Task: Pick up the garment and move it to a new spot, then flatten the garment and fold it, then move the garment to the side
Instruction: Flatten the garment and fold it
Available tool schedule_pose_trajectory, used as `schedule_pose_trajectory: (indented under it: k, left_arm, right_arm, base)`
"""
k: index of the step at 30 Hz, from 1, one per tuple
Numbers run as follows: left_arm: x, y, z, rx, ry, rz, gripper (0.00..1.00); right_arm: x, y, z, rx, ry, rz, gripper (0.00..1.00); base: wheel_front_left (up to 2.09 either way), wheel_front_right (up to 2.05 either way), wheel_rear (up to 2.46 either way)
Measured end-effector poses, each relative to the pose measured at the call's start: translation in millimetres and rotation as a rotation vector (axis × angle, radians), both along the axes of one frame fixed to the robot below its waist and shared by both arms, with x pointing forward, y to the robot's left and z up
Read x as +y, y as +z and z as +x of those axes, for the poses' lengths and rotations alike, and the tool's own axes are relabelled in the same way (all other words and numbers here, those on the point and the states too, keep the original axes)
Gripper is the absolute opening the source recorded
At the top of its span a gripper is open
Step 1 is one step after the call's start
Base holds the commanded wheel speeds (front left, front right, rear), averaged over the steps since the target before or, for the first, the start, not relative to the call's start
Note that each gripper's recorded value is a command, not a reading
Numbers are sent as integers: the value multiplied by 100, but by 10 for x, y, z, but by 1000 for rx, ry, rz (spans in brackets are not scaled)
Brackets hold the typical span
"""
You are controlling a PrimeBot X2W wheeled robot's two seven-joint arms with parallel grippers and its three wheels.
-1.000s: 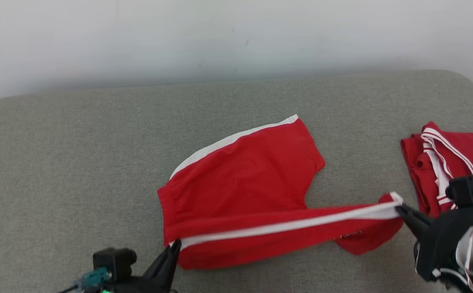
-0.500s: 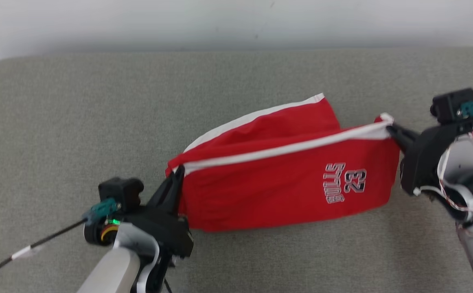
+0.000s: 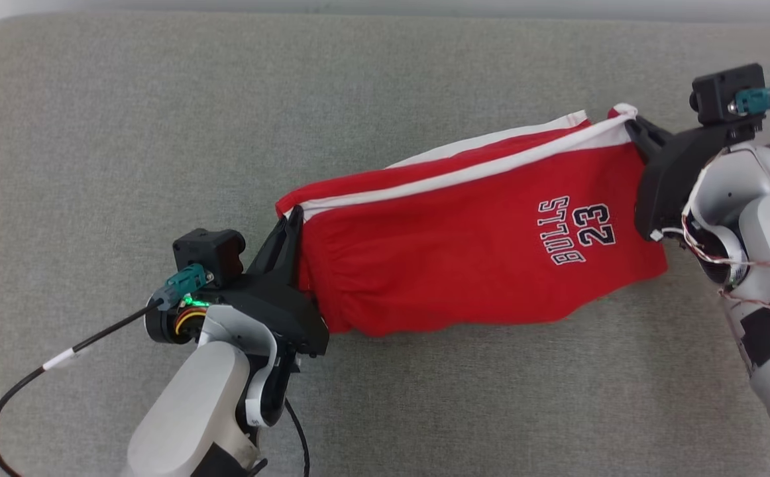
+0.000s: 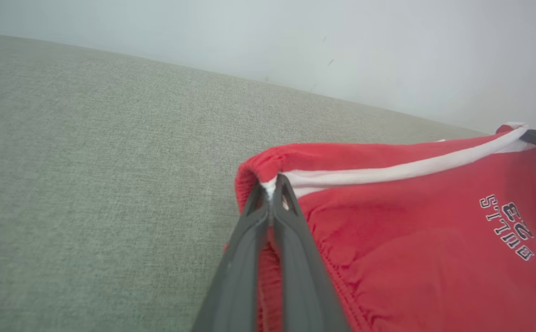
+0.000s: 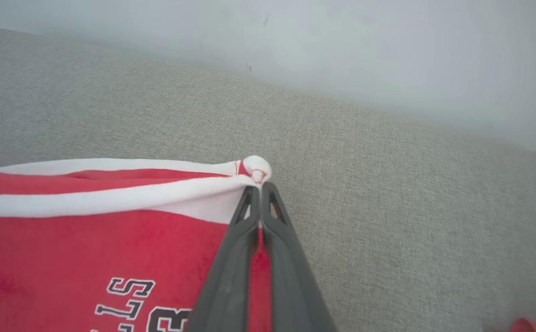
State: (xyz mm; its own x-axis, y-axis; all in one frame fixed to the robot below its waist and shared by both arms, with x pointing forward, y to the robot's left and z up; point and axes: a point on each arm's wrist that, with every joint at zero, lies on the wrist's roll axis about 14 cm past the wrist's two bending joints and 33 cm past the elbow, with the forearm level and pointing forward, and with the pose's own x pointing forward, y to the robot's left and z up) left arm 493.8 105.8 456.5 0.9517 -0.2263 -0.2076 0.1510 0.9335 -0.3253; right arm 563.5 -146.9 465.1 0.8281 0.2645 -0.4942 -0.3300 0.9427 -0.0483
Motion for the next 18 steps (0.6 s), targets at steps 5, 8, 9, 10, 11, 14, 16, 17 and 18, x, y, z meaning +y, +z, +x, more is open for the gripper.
schedule_pose_trajectory:
  k: [5,8,9,10,11,14,16,17,18]
  left_arm:
    - [85,-84,48,11,33,7,0]
    - [106,-127,60,16,44,8,0]
    - [116,-137,72,17,49,9,0]
    - [125,-135,86,12,54,8,0]
    - [134,-149,90,14,56,14,2]
    - [153,-178,99,15,57,37,100]
    - [161,-186,108,15,60,45,100]
    - [166,-171,122,9,62,47,100]
    - [177,-150,135,-2,67,49,100]
  right_arm:
    - [102,-89,152,1,18,-4,0]
    - [143,-166,215,15,25,-11,0]
    - [154,-183,240,17,26,-12,0]
    - [172,-196,265,17,28,-10,0]
    - [183,-215,282,20,27,-9,0]
    - [242,-266,304,31,32,-4,77]
    - [326,-273,307,37,36,27,100]
    - [360,-257,315,33,41,35,100]
    - [387,-236,319,32,43,45,100]
  base:
    - [0,0,0]
    - [0,0,0]
    - [0,0,0]
    - [0,0,0]
    - [0,0,0]
    - [0,0,0]
    - [0,0,0]
    - [0,0,0]
    - [0,0,0]
